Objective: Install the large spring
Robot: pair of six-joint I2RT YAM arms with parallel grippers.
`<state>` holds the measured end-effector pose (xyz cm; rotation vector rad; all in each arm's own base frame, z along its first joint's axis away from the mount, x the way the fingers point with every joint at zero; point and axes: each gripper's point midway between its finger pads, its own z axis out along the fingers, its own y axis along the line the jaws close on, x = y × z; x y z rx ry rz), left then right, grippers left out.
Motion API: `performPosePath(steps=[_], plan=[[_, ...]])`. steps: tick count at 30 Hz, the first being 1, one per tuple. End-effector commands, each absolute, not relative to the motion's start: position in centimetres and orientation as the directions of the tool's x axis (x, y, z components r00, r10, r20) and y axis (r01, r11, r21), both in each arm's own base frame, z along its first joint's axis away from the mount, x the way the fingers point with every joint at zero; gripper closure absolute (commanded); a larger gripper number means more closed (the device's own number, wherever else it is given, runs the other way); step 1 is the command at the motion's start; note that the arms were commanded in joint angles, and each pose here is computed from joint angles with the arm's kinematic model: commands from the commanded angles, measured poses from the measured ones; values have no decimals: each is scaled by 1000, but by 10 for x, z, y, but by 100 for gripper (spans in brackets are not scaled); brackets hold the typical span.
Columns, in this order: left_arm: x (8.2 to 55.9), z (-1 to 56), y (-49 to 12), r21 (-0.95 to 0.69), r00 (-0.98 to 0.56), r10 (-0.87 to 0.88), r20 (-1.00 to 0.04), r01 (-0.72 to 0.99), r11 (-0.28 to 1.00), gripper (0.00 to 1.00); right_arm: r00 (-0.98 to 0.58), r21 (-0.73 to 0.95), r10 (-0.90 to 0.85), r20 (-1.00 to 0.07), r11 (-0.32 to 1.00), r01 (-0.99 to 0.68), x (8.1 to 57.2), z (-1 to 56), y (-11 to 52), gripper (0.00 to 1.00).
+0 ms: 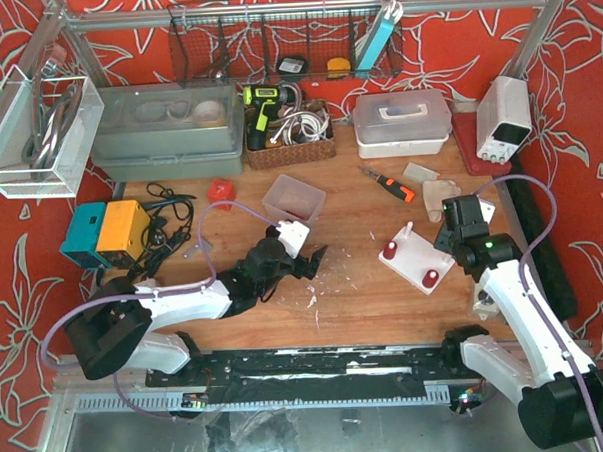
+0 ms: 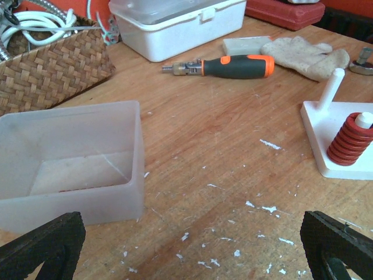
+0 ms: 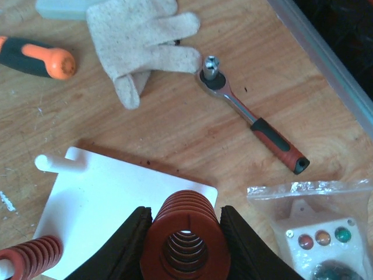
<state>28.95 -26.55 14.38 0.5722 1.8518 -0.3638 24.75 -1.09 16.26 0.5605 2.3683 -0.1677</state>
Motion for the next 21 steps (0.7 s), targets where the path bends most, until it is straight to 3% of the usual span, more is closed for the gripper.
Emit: performPosePath(steps=[1, 21], plan=[[290, 159, -274, -6, -253, 165, -953, 562, 827, 0, -672, 67, 398, -625, 884, 462, 246, 152, -11, 100], [287, 163, -275, 11, -241, 179, -954, 568, 823, 0, -668, 88, 455, -588, 858, 507, 250, 117, -23, 100]])
